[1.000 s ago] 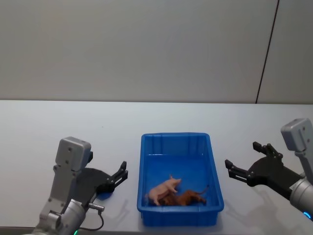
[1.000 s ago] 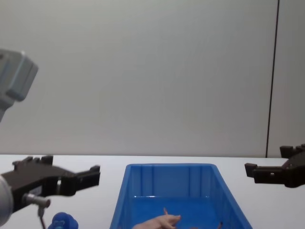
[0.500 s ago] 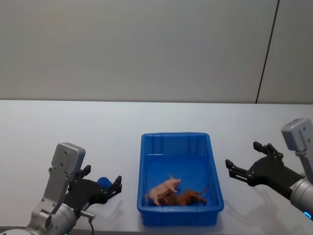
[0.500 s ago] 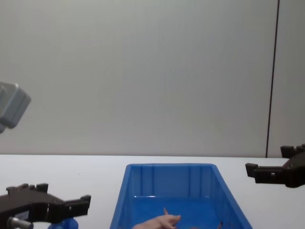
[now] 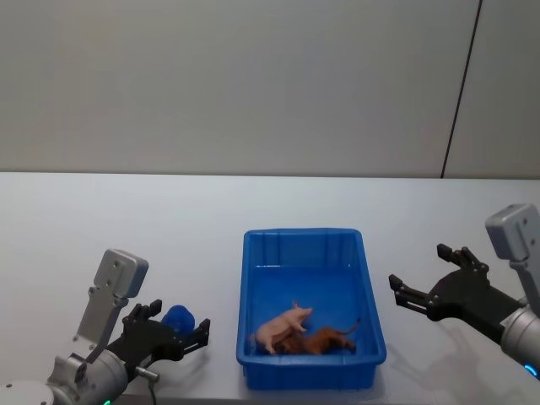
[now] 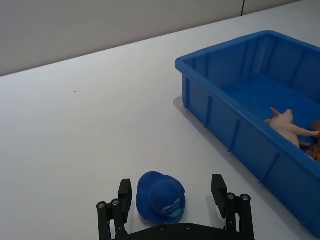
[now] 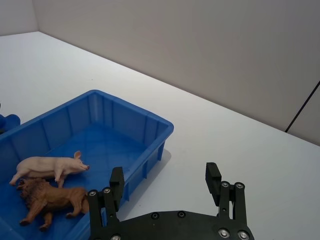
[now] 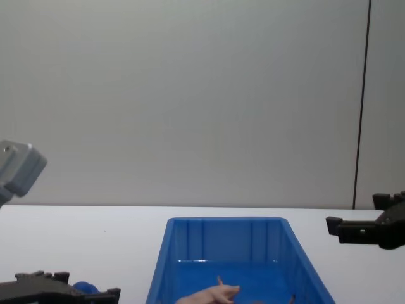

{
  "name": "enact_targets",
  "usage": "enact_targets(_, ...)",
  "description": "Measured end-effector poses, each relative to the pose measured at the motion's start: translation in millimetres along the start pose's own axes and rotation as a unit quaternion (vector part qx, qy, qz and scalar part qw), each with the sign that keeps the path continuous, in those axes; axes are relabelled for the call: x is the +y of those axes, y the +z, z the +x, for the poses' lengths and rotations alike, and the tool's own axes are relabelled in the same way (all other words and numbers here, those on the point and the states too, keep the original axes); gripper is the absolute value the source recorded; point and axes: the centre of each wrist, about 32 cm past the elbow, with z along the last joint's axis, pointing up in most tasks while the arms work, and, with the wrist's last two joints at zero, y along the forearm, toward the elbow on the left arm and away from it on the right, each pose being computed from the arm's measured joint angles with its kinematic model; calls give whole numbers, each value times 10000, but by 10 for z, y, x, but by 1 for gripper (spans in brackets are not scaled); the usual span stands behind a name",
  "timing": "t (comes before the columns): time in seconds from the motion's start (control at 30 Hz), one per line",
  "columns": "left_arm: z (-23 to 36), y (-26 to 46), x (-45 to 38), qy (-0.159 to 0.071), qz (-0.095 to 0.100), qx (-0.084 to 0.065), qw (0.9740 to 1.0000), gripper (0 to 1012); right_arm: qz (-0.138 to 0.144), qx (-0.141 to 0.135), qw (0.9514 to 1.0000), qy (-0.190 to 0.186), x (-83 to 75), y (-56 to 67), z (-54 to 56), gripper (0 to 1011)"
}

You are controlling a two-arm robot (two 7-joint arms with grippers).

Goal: Pick up the two dolls from the table and place them into the box.

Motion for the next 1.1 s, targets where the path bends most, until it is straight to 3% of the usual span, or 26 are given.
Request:
enact_targets(0.43,140,-41,-84,-56,242,18,9997,1002,-1,0,10000,0,0,0,0,1001)
enact_targets(0.67,194,-41,-120,-51,320,2,9995,861,-1,0,10000,0,0,0,0,1001)
enact_targets(0.93,230,-32,-149,-37,332,-24,9994,592,-1,0,10000,0,0,0,0,1001)
enact_targets(1.1,240,-2,-148,-19,295,-63,9995,547,-1,0,10000,0,0,0,0,1001)
